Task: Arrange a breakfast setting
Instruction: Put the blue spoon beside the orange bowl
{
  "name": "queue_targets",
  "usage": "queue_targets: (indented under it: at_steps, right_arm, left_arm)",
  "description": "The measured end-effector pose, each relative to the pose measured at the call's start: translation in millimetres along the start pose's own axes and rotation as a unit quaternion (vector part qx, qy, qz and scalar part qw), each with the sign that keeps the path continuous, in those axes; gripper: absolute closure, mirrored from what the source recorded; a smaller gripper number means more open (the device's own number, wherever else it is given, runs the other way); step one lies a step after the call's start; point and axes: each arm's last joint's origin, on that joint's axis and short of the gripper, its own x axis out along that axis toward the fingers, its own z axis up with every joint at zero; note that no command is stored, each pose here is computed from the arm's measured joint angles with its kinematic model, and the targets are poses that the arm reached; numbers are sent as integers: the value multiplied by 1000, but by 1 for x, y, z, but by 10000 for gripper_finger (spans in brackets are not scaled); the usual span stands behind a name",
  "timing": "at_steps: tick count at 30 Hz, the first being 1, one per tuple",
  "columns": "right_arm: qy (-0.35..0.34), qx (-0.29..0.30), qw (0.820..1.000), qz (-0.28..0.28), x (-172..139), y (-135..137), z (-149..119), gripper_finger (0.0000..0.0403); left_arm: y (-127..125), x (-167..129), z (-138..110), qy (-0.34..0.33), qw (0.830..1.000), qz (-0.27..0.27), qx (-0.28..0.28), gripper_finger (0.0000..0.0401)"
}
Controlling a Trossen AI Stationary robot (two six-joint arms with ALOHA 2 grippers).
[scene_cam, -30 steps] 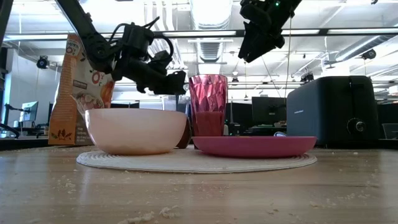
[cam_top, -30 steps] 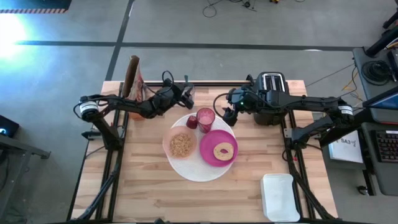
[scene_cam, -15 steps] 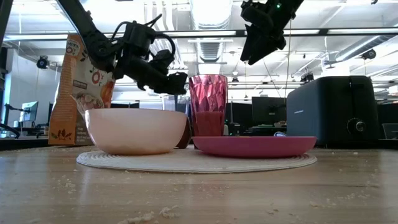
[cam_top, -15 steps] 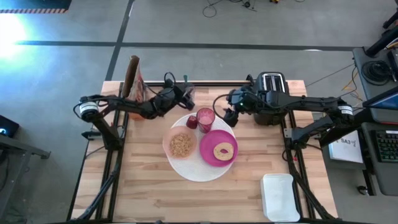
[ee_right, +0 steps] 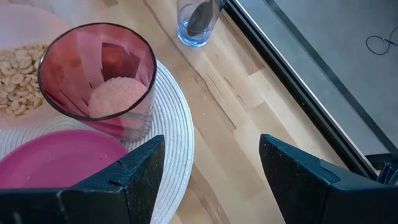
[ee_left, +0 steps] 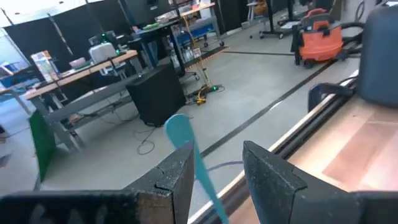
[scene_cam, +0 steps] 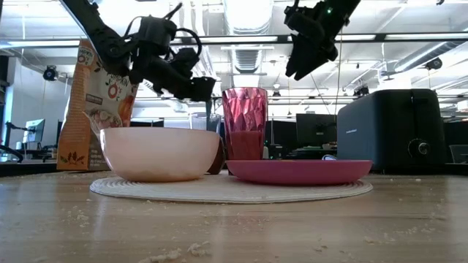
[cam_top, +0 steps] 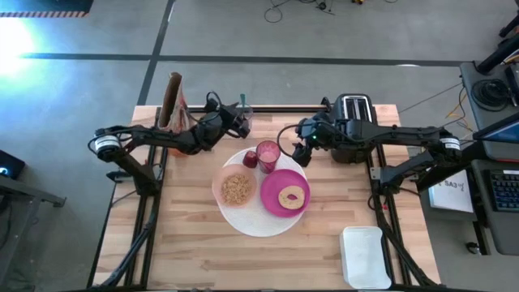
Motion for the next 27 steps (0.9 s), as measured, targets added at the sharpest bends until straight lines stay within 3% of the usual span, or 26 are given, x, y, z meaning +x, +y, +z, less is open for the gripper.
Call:
queue_targets:
  at_steps: [3, 7, 15, 27]
  right_arm:
    - [2, -1, 1000, 0, 1, 0, -1, 154]
    - [5, -2, 1000, -1, 2, 0, -3, 154]
    - [12, -3, 1000, -3, 5, 0, -7, 154]
    - [15, -4, 1000, -4, 7, 0, -8, 154]
  left_arm:
    - [6, 3, -1, 2, 1000, 8, -2, 281]
    - [10, 8, -3, -5, 999, -29, -32, 282]
    - [22, 17, -10, 5, 999, 4, -34, 282]
    - [37, 25, -12, -8, 997, -49, -56, 282]
